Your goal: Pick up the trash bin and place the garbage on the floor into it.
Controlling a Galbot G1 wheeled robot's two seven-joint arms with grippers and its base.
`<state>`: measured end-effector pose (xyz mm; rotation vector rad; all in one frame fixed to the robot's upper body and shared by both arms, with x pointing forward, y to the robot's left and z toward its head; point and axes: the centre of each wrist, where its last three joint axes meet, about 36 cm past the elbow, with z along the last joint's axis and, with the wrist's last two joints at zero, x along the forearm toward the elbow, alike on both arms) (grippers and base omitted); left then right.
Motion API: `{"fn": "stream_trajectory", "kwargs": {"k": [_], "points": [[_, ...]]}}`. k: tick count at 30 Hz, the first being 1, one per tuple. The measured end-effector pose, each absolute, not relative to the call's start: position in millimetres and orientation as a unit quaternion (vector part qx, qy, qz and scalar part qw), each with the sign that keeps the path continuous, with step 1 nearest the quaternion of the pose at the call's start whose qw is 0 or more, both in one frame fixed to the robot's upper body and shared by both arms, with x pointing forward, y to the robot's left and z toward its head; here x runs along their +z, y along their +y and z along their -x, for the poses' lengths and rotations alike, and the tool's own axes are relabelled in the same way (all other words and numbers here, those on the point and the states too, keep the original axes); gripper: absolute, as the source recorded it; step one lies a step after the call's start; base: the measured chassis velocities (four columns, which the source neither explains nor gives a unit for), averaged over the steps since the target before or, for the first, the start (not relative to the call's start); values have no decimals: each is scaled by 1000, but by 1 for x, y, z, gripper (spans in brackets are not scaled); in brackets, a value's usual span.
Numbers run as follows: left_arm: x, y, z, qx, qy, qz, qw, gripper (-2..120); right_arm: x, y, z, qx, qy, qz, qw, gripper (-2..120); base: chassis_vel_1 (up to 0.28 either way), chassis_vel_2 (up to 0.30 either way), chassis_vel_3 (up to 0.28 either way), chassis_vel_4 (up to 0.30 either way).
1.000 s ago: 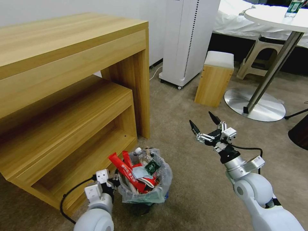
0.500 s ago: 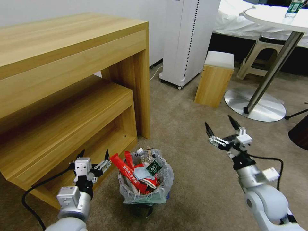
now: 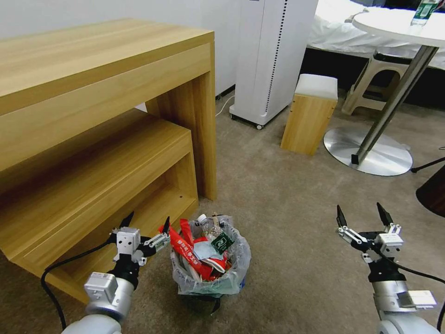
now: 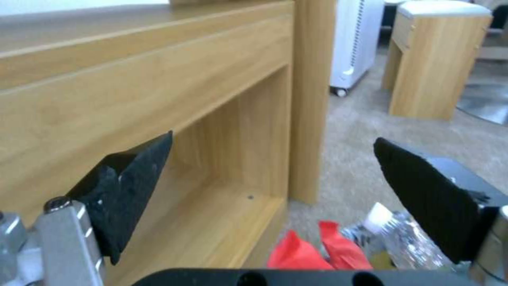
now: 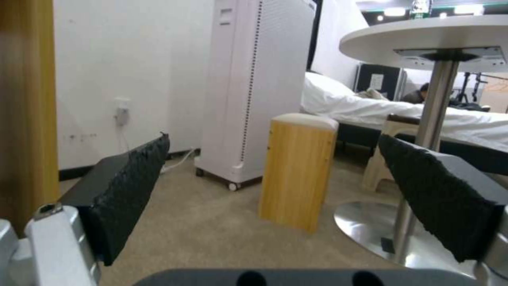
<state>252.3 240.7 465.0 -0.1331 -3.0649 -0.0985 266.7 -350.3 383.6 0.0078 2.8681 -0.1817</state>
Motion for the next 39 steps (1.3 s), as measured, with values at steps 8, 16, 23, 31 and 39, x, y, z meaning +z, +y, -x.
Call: {"fn": "stream_trajectory", "kwargs": {"k": [8,16,23,31,39], "points": [[463,248,-256,-34,-999,31,28,100,376,-348,-269,-54,990,-11,133,100,0,0,0,0],[464,253,-261,-48,-998,33,21,100,367,-349,-270,-63,990,-17,124,100,0,0,0,0],[464,253,-261,-48,-998,33,22,100,367,-349,-270,-63,990,-17,125,100,0,0,0,0],[464,253,-261,-48,-998,33,23,100,367,-349,-270,-63,990,-17,125,100,0,0,0,0],[464,253,-261,-48,-998,33,23,100,368,-349,-270,-63,990,-16,125,100,0,0,0,0]]}}
